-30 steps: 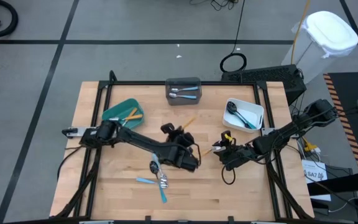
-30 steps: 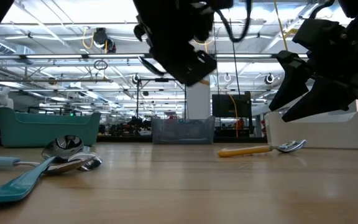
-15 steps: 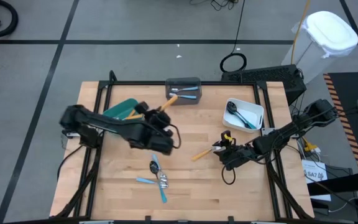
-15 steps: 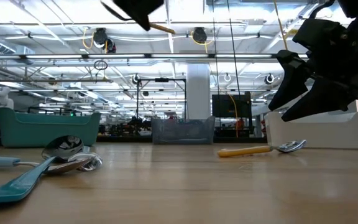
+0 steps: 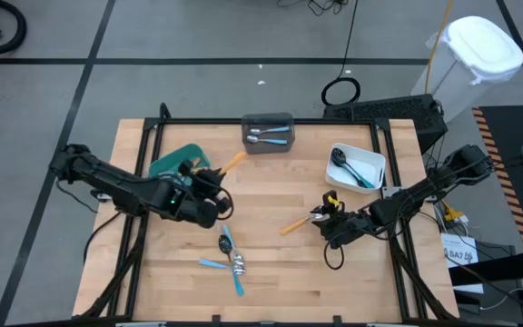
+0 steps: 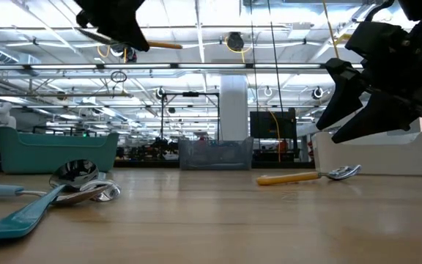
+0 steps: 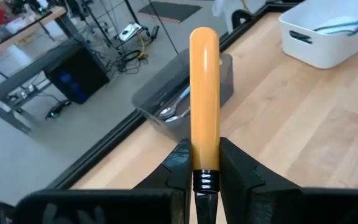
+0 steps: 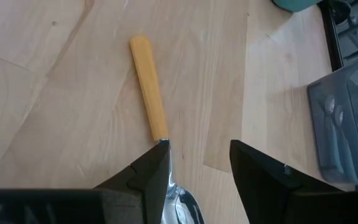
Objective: Sort silverware by color (type)
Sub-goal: Put the yellow spoon into the green bin
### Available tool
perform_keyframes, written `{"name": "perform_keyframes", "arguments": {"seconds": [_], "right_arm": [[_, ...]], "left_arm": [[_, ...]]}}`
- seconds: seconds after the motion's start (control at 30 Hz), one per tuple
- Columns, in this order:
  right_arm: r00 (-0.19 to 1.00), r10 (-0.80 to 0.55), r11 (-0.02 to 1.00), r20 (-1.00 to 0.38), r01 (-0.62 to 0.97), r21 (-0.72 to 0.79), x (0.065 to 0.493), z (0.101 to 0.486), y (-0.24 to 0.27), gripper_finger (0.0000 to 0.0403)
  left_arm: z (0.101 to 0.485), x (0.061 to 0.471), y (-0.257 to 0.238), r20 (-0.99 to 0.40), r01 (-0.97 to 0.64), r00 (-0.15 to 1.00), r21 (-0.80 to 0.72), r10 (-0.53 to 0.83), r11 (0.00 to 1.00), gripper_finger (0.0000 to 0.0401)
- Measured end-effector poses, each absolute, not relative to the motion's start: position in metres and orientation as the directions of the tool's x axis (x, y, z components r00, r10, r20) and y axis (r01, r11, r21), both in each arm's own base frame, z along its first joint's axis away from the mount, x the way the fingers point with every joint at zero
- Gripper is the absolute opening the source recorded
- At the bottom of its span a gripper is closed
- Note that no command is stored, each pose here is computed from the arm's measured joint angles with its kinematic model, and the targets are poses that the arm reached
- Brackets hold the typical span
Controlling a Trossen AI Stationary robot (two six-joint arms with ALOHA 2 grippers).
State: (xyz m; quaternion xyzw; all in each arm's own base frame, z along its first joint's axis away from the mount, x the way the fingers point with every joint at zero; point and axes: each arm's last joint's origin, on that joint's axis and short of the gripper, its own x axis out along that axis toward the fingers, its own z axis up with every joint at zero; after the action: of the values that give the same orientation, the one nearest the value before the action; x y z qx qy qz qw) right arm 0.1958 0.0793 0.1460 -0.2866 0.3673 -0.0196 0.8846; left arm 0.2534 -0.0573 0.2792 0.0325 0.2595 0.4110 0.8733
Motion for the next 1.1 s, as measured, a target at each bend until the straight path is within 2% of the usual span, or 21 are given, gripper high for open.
{"name": "perform_keyframes", "arguments": {"seconds": [0.13, 0.4, 0.63, 0.8, 0.97, 1.1], "right_arm": [[0.736, -0.242, 0.825, -0.632, -0.186, -0.533, 0.197, 0.147, 0.08, 0.0164], [0.751, -0.235, 0.82, -0.617, -0.188, -0.541, 0.198, 0.148, 0.081, 0.0164], [0.752, -0.234, 0.817, -0.616, -0.191, -0.544, 0.199, 0.149, 0.081, 0.0164], [0.764, -0.228, 0.813, -0.604, -0.192, -0.55, 0.2, 0.15, 0.081, 0.0164], [0.764, -0.228, 0.811, -0.604, -0.193, -0.552, 0.2, 0.15, 0.081, 0.0164], [0.764, -0.229, 0.811, -0.604, -0.194, -0.552, 0.2, 0.15, 0.081, 0.0164]], "left_arm": [[0.273, 0.244, -0.051, -0.422, -0.728, 0.499, 0.269, 0.757, 0.63, 0.005], [0.234, 0.202, -0.029, -0.496, -0.798, 0.346, 0.29, 0.796, 0.528, 0.005], [0.209, 0.172, -0.023, -0.623, -0.816, 0.332, 0.188, 0.709, 0.547, 0.005], [0.206, 0.168, -0.02, -0.674, -0.79, 0.287, 0.236, 0.681, 0.566, 0.005], [0.203, 0.162, -0.005, -0.732, -0.812, 0.158, 0.285, 0.662, 0.509, 0.005], [0.202, 0.163, 0.002, -0.746, -0.82, 0.133, 0.287, 0.652, 0.496, 0.005]]}}
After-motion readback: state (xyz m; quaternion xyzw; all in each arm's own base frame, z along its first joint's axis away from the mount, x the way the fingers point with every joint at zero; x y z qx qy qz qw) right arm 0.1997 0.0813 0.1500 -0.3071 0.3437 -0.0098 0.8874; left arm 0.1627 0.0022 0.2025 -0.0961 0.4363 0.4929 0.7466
